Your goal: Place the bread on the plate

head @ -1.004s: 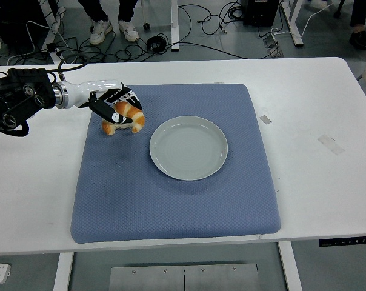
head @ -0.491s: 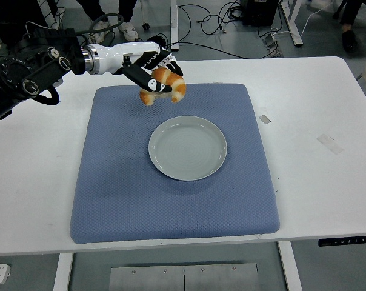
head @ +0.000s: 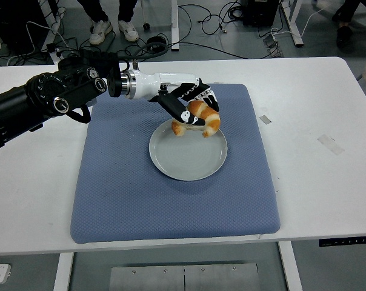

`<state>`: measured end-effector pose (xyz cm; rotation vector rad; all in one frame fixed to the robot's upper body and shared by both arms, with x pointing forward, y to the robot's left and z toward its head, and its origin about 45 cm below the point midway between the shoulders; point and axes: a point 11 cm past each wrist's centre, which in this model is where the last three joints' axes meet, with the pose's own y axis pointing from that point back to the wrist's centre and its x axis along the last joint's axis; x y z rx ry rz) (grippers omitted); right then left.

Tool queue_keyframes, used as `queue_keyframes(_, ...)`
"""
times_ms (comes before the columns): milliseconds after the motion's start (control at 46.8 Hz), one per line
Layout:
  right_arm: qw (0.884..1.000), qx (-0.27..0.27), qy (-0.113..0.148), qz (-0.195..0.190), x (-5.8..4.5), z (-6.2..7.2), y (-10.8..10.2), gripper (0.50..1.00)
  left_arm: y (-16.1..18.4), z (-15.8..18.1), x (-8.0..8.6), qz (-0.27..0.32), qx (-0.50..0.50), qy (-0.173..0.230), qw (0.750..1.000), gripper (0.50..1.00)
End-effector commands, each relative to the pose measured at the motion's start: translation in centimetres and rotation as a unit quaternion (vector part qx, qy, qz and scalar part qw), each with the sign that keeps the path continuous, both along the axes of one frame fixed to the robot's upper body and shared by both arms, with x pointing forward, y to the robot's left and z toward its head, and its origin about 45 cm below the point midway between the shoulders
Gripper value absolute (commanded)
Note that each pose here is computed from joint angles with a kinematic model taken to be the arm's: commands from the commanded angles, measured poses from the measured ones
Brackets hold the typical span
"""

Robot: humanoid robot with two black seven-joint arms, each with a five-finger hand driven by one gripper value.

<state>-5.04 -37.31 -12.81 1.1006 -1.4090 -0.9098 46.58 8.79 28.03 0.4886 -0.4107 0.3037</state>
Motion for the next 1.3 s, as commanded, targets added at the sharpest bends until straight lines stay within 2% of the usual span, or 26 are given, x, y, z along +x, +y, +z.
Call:
queue_keyframes(0, 1.000, 0.000, -0.001, 0.000, 0.0, 0.0, 0.0, 1.000, 0.3, -0.3, 0.0, 0.002, 0.006, 0.000, 1.000, 0.607)
queue_keyframes(342, 1.000, 0.000, 0.000, 0.000, 0.0, 0.0, 0.0, 1.000, 2.4, -5.8, -1.5, 0.019, 0.032, 0.038, 0.999, 0.617)
queue_keyframes(491, 1.000, 0.000, 0.000, 0.000, 0.0, 0.0, 0.0, 1.000, 2.8, -6.3, -1.4, 0.030, 0.033, 0.031, 0.999, 0.628)
queue_keyframes(726, 1.000, 0.000, -0.001, 0.000, 0.0, 0.0, 0.0, 1.000, 2.5, -6.3, -1.3, 0.034, 0.029, 0.025, 0.999, 0.680)
queue_keyframes(855, 1.000, 0.000, -0.001, 0.000, 0.0, 0.0, 0.0, 1.000, 2.5, -6.1, -1.2, 0.035, 0.025, 0.025, 0.999, 0.745)
queue_keyframes(1004, 1.000, 0.000, 0.000, 0.000, -0.1, 0.0, 0.0, 1.000, 2.5, -6.0, -1.2, 0.038, 0.022, 0.025, 0.999, 0.793)
queue_keyframes(1282, 1.000, 0.000, 0.001, 0.000, -0.1, 0.0, 0.0, 1.000, 2.6, -6.1, -1.1, 0.042, 0.020, 0.022, 0.999, 0.854)
